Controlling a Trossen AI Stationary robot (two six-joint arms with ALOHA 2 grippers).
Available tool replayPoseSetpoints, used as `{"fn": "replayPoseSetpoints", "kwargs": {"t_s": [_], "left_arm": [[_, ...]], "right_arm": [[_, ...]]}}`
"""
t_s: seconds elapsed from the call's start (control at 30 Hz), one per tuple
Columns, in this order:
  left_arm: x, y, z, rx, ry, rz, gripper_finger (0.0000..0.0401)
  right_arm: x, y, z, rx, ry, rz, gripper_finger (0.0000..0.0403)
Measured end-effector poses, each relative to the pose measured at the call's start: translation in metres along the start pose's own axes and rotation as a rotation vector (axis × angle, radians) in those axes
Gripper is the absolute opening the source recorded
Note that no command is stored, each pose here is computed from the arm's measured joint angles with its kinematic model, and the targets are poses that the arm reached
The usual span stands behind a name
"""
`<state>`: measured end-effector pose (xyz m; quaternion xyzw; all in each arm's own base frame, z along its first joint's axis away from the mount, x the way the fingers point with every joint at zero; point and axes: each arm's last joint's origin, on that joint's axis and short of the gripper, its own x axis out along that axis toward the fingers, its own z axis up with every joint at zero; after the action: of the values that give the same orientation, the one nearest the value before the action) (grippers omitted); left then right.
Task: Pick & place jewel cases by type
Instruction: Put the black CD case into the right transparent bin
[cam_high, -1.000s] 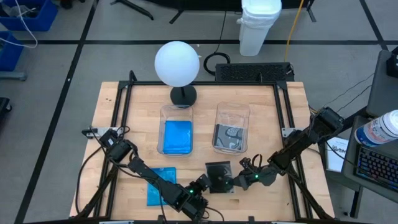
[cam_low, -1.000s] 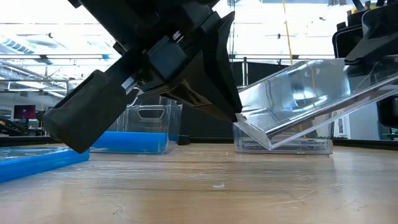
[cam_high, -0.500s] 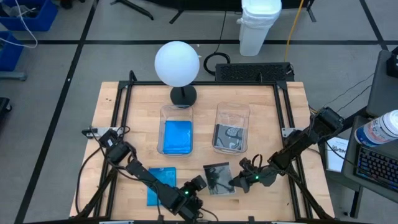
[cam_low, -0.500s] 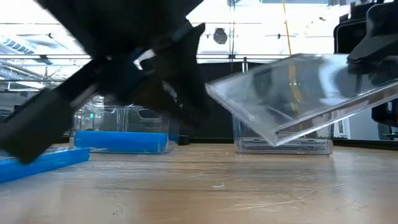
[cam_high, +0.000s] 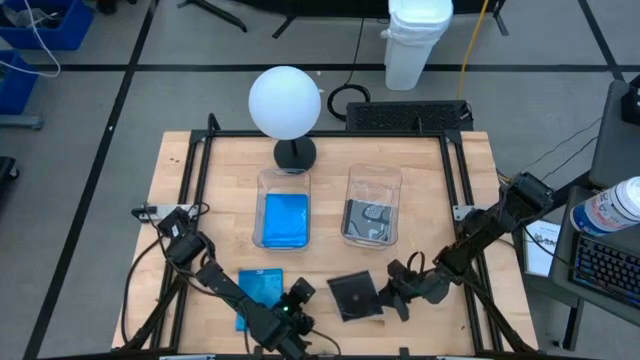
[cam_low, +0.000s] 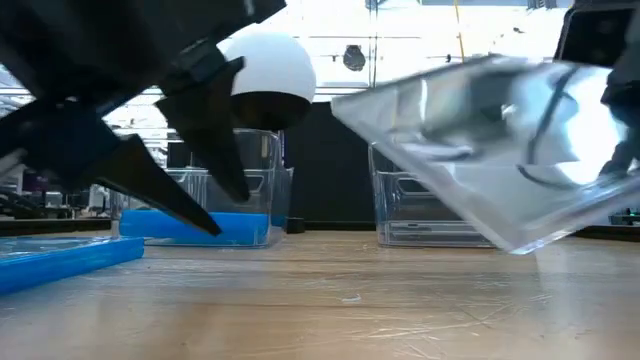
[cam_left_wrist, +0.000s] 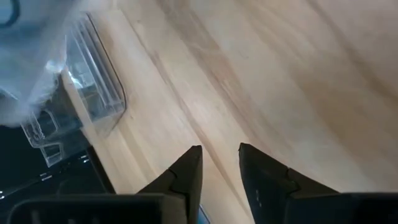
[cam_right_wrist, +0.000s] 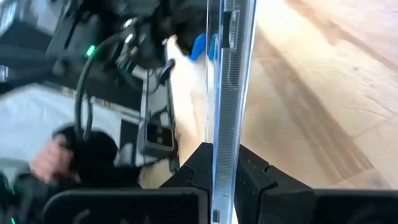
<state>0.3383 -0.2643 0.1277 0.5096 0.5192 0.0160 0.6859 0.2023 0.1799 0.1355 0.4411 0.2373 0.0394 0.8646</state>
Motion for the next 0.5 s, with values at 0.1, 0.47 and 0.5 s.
{"fn": "replayPoseSetpoints", "kwargs": {"t_s": [0.1,0.47,0.5], "left_arm": [[-0.008,-0.003,0.0,-0.009,-0.02,-0.002,0.0093],[-0.047,0.006,-0.004,-0.272,-0.114,-0.021,0.0043],[-0.048,0.006,-0.004,-0.292,-0.117,-0.028,0.0039]], "right_arm": [[-0.002,0.002,-0.004,-0.083,0.024,0.016,0.0029],[-0.002,0.052,0.025,-0.352,0.118,0.096,0.0023],[-0.003,0.059,0.029,-0.384,0.145,0.057,0.0024]]}}
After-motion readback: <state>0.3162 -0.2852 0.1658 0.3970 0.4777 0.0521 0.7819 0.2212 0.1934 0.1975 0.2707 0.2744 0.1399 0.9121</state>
